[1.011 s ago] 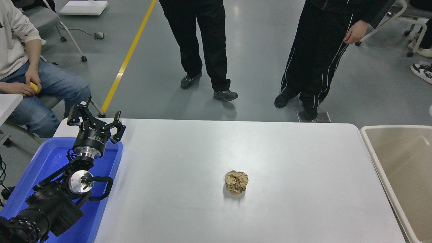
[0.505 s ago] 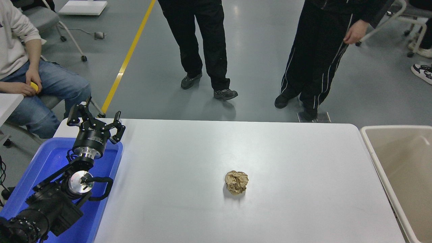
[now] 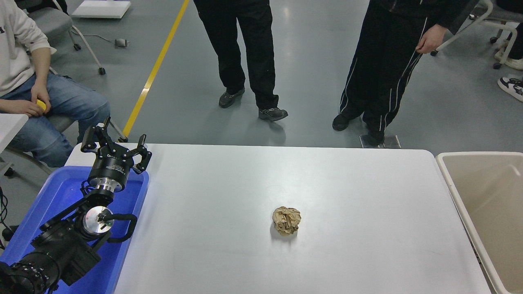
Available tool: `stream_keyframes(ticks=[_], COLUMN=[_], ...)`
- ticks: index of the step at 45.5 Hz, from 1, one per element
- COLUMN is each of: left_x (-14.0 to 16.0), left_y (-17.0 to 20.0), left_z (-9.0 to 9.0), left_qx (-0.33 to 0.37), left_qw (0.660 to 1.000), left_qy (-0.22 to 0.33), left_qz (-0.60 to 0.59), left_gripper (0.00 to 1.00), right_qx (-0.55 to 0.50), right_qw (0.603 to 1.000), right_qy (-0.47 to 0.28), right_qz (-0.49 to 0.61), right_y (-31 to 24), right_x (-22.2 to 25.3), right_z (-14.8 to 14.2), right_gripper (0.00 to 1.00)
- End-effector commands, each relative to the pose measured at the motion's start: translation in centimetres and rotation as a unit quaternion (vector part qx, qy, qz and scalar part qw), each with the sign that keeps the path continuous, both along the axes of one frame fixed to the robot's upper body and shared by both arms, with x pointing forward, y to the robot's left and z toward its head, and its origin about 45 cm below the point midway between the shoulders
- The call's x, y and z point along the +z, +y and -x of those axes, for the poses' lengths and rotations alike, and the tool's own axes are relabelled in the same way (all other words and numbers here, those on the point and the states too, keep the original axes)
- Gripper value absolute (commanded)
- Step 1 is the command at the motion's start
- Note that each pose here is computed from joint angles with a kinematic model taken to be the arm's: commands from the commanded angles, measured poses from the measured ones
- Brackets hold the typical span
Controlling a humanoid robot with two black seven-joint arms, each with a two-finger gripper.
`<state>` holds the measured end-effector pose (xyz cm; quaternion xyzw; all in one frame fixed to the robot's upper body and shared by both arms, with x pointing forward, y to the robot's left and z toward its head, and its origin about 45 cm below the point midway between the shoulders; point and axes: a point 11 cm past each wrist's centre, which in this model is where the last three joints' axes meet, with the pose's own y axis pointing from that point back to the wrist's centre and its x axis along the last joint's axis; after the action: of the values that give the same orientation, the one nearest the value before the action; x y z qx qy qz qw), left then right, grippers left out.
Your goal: Dispose of the paper cup in the dustbin
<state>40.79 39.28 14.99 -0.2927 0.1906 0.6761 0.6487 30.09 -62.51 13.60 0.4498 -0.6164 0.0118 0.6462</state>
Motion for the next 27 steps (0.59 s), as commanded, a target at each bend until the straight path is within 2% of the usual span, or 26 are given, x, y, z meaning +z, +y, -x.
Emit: stream_keyframes(ticks=[1, 27], left_x=[0.0, 0.0], left_y=[0.0, 0.0], left_z=[0.0, 0.0], left_qx=[0.001, 0.0], left_qw=[1.0, 1.0], left_qy=[0.0, 0.0], left_qz=[0.0, 0.0], left_gripper=[1.0, 1.0], right_qx=[-0.011, -0.002], right_qw=[1.0, 0.999], right_qy=[0.012, 0.014], right_qz=[-0.019, -0.034], right_y=[2.0, 3.9], right_x=[-2.8, -4.4], right_z=[0.5, 0.1], right_gripper=[0.0, 0.0])
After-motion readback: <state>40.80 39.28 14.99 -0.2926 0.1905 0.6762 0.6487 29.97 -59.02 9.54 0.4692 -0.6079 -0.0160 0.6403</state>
